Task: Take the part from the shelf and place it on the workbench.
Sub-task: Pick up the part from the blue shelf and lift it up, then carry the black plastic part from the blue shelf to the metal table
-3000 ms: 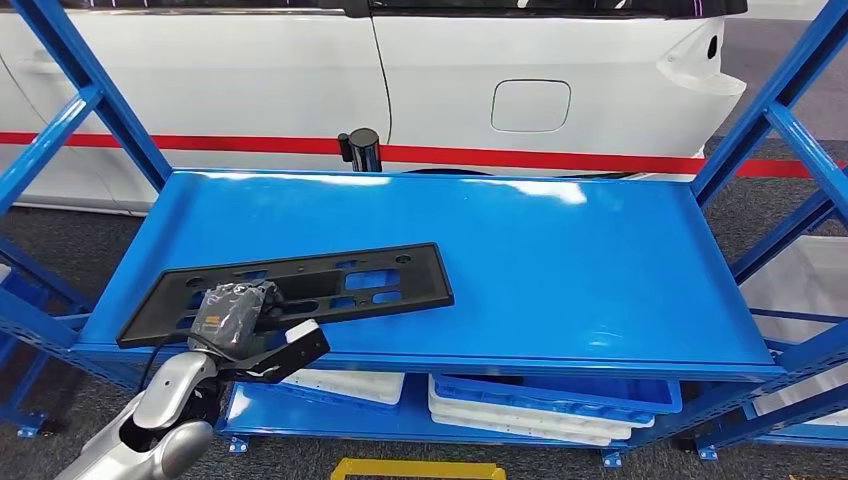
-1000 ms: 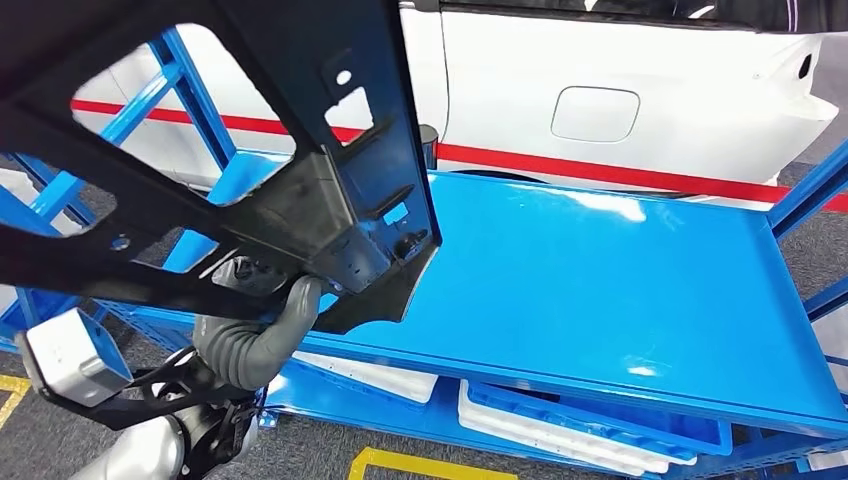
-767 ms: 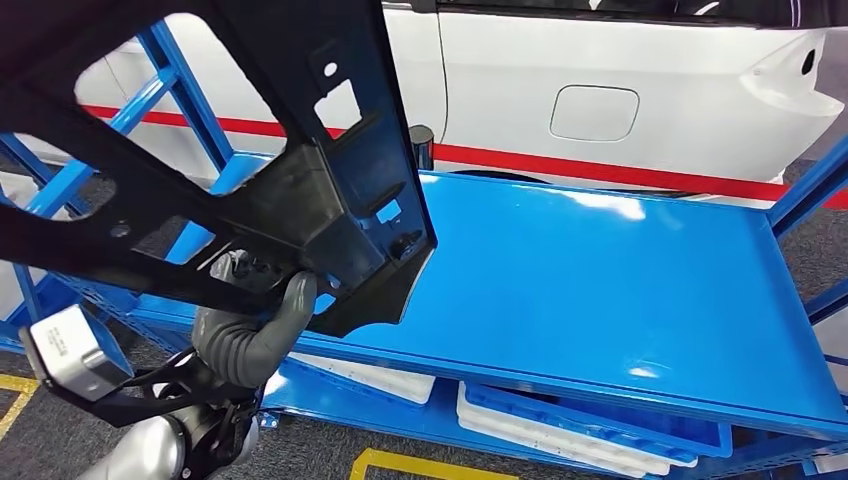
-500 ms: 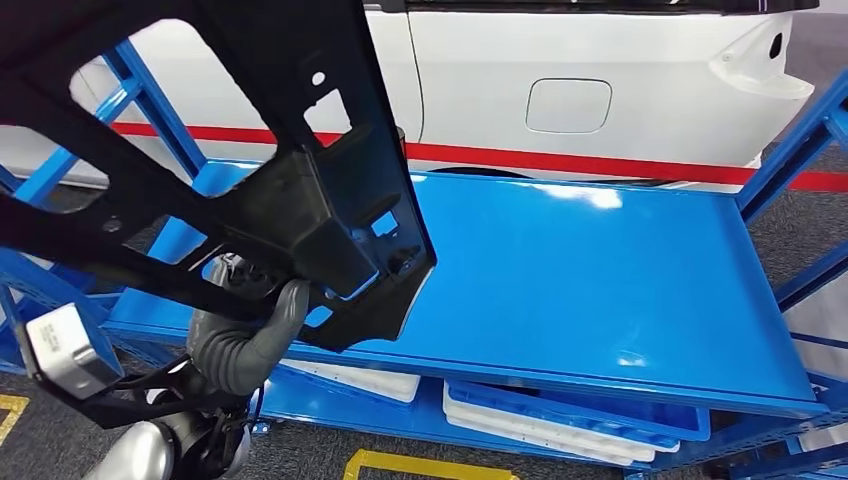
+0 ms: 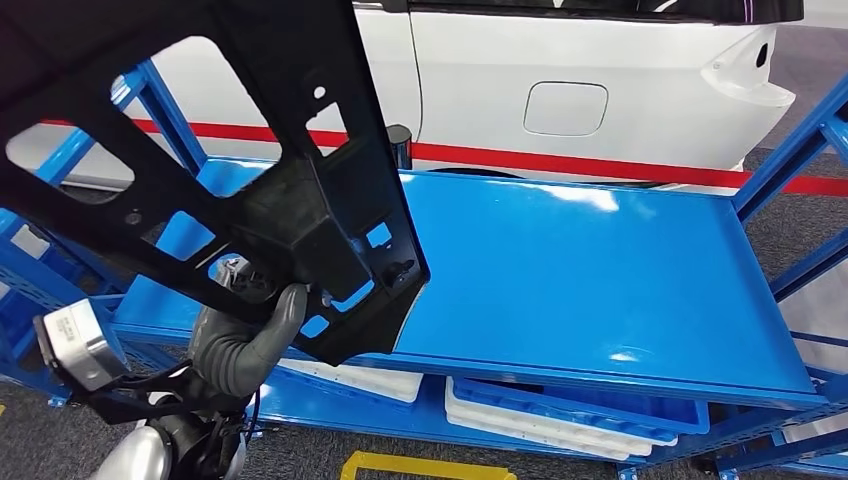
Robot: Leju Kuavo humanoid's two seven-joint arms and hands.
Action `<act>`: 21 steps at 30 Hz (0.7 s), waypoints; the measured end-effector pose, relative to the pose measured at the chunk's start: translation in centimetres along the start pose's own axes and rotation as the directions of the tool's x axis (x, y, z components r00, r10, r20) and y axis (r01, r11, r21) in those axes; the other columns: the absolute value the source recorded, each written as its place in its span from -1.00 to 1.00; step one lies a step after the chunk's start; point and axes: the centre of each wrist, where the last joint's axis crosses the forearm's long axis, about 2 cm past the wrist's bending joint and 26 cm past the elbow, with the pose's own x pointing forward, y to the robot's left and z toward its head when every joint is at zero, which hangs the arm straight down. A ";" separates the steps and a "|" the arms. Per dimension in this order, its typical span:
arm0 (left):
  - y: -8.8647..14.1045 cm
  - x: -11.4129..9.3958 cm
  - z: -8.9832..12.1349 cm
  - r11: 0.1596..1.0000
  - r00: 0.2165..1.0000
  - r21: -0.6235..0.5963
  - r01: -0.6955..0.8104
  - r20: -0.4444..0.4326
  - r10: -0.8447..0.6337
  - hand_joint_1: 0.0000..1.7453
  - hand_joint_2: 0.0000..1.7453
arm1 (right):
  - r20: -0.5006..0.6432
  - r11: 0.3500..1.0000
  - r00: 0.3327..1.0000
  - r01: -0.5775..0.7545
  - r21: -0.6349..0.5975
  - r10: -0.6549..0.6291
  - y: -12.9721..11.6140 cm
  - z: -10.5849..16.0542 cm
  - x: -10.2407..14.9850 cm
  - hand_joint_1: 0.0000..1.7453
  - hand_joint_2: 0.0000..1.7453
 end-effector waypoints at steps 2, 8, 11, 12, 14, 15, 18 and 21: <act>0.0 -0.2 0.1 1.000 1.000 0.006 0.006 -0.004 -0.006 1.00 1.00 | -0.001 1.000 1.000 0.000 0.000 0.000 0.0 0.0 0.0 -1.00 -1.00; 0.1 -0.4 0.2 1.000 1.000 0.014 0.024 -0.003 -0.024 1.00 1.00 | 0.001 1.000 1.000 0.000 -0.003 0.000 -0.1 0.0 0.1 -1.00 -1.00; 0.2 -0.4 0.2 0.999 0.999 0.017 0.034 0.000 -0.034 1.00 1.00 | 0.000 1.000 1.000 0.001 -0.005 -0.001 -0.1 0.0 0.0 -1.00 -1.00; 0.2 -0.4 0.2 0.999 0.999 0.020 0.037 0.002 -0.037 1.00 1.00 | 0.000 1.000 1.000 0.001 -0.005 -0.001 -0.1 0.0 0.0 -1.00 -1.00; 0.2 -0.4 0.3 0.999 0.999 0.024 0.045 0.004 -0.045 1.00 1.00 | 0.000 1.000 1.000 0.000 -0.006 0.000 -0.1 0.0 0.1 -1.00 -1.00; 0.2 -0.5 0.3 0.999 0.999 0.026 0.048 0.004 -0.048 1.00 1.00 | 0.000 1.000 1.000 0.000 -0.006 0.000 -0.1 0.0 0.1 -1.00 -1.00; 0.2 -0.6 0.5 0.998 0.998 0.032 0.059 -0.006 -0.059 1.00 1.00 | -0.003 1.000 1.000 0.001 -0.005 -0.001 0.0 0.0 0.0 -1.00 -1.00; 0.2 -0.7 0.5 0.997 0.997 0.032 0.072 -0.013 -0.071 1.00 1.00 | -0.004 1.000 1.000 0.002 -0.006 -0.002 0.0 0.0 0.0 -1.00 -1.00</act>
